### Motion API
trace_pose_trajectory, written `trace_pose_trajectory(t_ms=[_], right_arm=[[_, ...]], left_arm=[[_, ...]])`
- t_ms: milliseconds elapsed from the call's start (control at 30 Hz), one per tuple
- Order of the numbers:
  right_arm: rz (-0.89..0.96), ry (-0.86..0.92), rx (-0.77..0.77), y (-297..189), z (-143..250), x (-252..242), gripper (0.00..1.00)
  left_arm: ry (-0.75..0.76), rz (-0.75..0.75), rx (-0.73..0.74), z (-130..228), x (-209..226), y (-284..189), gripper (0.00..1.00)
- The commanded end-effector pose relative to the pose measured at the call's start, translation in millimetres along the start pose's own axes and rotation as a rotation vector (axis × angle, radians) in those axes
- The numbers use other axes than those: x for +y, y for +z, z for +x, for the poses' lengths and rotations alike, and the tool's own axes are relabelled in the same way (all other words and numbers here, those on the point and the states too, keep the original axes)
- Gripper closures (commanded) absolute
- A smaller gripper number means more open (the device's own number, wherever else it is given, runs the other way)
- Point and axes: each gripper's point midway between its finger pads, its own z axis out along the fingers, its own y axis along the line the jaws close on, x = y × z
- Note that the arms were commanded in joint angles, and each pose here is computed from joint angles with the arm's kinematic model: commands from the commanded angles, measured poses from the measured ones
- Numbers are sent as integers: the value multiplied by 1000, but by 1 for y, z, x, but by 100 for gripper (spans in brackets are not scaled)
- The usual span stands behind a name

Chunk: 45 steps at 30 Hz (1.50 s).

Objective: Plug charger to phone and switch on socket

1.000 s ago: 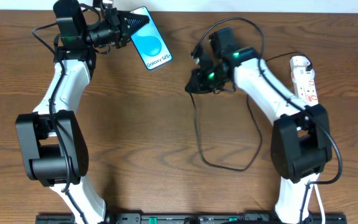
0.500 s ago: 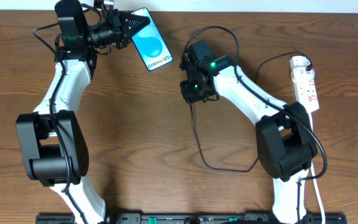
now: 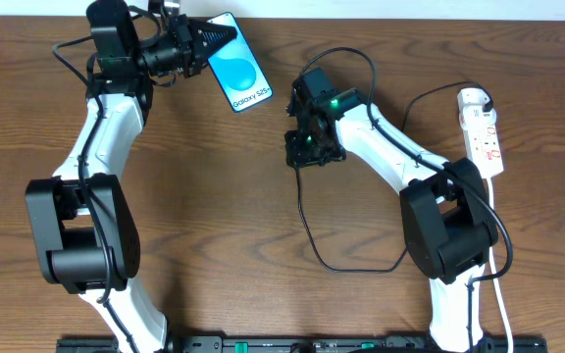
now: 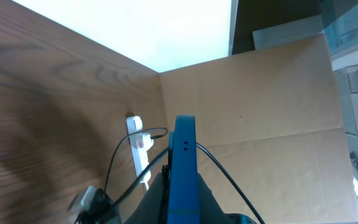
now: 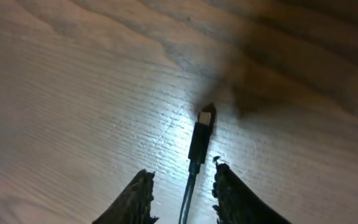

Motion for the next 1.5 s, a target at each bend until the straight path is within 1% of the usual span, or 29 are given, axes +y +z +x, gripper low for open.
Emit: trace_pose_trajectory(t_ms=[0, 133, 433, 533, 733, 800, 833, 867, 967, 1033, 1133, 1233, 1300, 1367, 1467], right_arm=[[0, 105, 27, 6, 4, -2, 73], [-4, 118, 63, 12, 11, -4, 78], [-41, 133, 121, 27, 20, -1, 80], [-47, 136, 123, 27, 20, -1, 86], [-43, 151, 131, 32, 21, -5, 89], [-41, 156, 137, 36, 22, -6, 92], [-38, 166, 142, 38, 23, -7, 98], [-38, 168, 142, 38, 22, -8, 99], [-56, 173, 128, 37, 17, -8, 99], [-150, 125, 112, 33, 9, 1, 99], [-333, 0, 85, 17, 0, 22, 99], [-582, -129, 37, -19, -8, 45, 99], [-747, -206, -13, -55, -11, 59, 99], [-807, -241, -47, -77, -13, 62, 99], [-841, -264, -96, -107, -15, 60, 99]], left_arm=[[33, 17, 13, 1, -11, -1, 93], [33, 17, 13, 1, -11, -1, 93], [33, 17, 13, 1, -11, -1, 92], [33, 17, 13, 1, -11, -1, 93], [33, 17, 13, 1, -11, -1, 92], [33, 17, 12, 0, -11, -1, 93], [33, 15, 10, 0, -10, -1, 93], [33, 16, 10, 0, -10, -1, 93], [33, 16, 10, 0, -11, -1, 93], [33, 16, 10, 0, -11, -1, 93], [33, 19, 18, 1, -11, -1, 93], [28, 32, 43, 6, -13, -1, 93], [22, 36, 52, 8, -14, 1, 92], [23, 37, 56, 9, -15, 2, 92], [-8, 39, 58, 9, -16, 3, 93]])
